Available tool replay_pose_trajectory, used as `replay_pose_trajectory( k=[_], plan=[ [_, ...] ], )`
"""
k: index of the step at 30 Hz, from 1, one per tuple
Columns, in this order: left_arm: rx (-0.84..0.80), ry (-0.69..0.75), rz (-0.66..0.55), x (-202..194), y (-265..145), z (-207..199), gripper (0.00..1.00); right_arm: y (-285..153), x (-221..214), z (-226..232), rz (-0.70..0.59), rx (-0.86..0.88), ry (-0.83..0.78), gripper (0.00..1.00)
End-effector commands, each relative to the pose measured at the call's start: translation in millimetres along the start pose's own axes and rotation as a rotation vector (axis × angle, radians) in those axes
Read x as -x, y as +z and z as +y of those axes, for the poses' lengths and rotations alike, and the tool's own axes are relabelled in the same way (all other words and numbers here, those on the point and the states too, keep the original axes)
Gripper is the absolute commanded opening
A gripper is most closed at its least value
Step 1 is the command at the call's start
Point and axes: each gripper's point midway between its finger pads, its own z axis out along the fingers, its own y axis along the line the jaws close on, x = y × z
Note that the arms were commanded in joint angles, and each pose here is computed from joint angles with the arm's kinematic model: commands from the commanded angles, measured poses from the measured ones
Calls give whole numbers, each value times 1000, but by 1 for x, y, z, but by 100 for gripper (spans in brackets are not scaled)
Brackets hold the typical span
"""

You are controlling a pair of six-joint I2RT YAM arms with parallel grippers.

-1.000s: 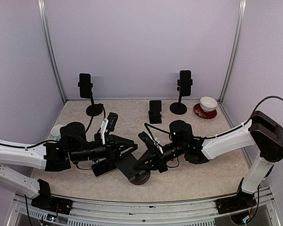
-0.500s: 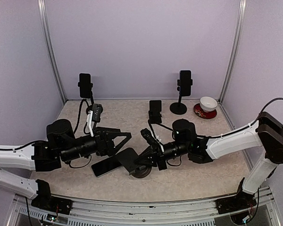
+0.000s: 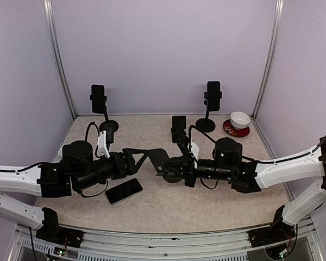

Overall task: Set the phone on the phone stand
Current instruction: Pass from the right arm to the left

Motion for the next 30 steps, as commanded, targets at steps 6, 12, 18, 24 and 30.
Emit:
replay_pose_trajectory(
  k=[6,12,18,24,30],
  plan=[
    [32,-20,-23,3,19,-19,99,-7,25,-14,-82,-240,-119,0],
    [26,-24,-26,-2,29,-26,99,-5,22,-13,-75,-272,-131,0],
    [36,-16,-34,-3,36,-27,99,-2,20,-9,-68,-264,-141,0],
    [26,13,-39,-1,41,-32,99,4,15,-7,-45,-248,-142,0],
    [-1,23,-17,-8,47,-38,98,7,11,-7,-31,-242,-139,0]
  ],
)
